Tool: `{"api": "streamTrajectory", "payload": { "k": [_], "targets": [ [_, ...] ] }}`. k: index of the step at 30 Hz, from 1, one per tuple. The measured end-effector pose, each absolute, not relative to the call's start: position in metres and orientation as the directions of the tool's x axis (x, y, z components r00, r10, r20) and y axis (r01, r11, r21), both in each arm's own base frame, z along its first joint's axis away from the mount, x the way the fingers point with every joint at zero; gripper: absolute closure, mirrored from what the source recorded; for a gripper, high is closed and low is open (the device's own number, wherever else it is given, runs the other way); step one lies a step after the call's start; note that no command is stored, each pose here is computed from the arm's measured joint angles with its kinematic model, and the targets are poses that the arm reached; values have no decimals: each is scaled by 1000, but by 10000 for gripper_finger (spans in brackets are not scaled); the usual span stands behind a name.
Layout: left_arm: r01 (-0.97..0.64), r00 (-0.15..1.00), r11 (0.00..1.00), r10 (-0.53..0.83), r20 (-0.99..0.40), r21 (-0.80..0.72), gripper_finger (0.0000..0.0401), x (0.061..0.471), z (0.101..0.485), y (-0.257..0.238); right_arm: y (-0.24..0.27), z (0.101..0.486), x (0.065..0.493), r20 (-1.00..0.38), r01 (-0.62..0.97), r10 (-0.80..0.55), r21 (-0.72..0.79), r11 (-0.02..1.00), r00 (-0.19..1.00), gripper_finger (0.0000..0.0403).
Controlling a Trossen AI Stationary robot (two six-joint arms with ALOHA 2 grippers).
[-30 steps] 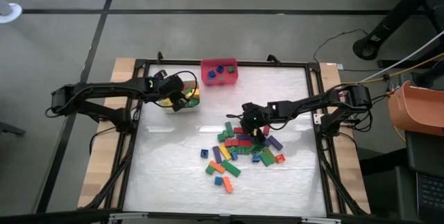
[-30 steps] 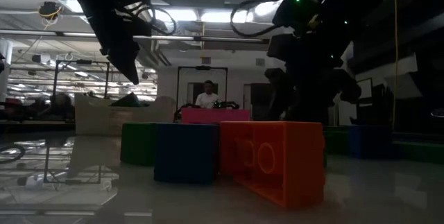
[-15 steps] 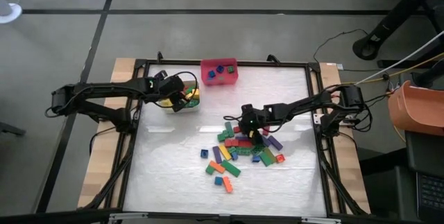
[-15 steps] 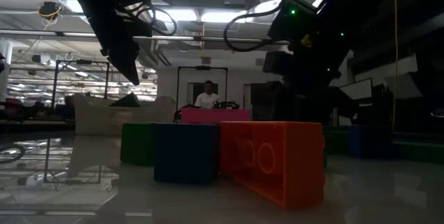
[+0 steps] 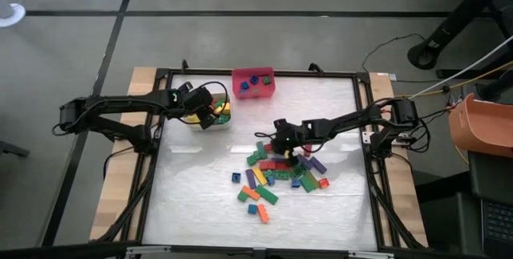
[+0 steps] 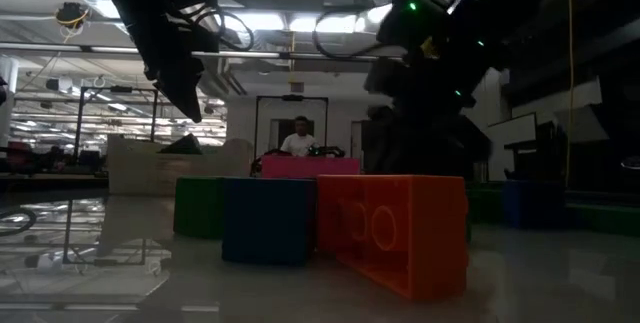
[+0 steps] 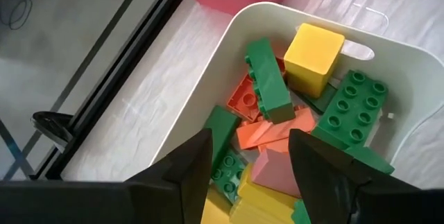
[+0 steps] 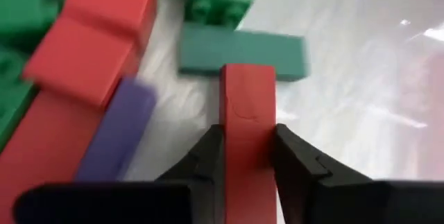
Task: Sort blocks by size
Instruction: Put the large red wooden block into the white bin
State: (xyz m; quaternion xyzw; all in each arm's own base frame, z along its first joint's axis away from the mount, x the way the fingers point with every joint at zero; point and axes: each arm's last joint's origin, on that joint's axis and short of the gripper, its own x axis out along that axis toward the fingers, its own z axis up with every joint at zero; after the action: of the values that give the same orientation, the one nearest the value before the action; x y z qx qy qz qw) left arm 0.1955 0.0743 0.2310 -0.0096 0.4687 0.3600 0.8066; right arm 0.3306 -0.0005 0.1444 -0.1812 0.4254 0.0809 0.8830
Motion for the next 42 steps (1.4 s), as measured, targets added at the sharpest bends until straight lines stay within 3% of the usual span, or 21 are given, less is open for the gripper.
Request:
{"api": "streamTrajectory", "payload": {
  "k": [4,9,13,19,31,36,42],
  "targets": [
    [-590,300,740,571,-764,322,223,195,231,74,-1,164,346,-737,-335,-18,-328,883,675,371],
    [-579,324,764,534,-781,283,223,196,230,73,-4,204,370,-632,-320,-115,-531,785,767,398],
    [-581,340,776,505,-793,245,223,197,230,72,-10,233,384,-555,-282,-165,-630,723,816,398],
    [-581,334,776,502,-797,245,223,196,230,72,-17,240,386,-548,-267,-162,-619,739,821,387],
    [-581,335,776,503,-797,245,223,196,230,72,-16,224,372,-719,-345,-152,-494,798,678,384],
    [-581,335,776,503,-797,245,223,196,230,72,-16,219,369,-758,-361,-142,-456,813,637,356],
    [-582,336,776,503,-796,245,223,196,230,72,-16,207,373,-778,-352,-140,-427,833,612,271]
  ]
}}
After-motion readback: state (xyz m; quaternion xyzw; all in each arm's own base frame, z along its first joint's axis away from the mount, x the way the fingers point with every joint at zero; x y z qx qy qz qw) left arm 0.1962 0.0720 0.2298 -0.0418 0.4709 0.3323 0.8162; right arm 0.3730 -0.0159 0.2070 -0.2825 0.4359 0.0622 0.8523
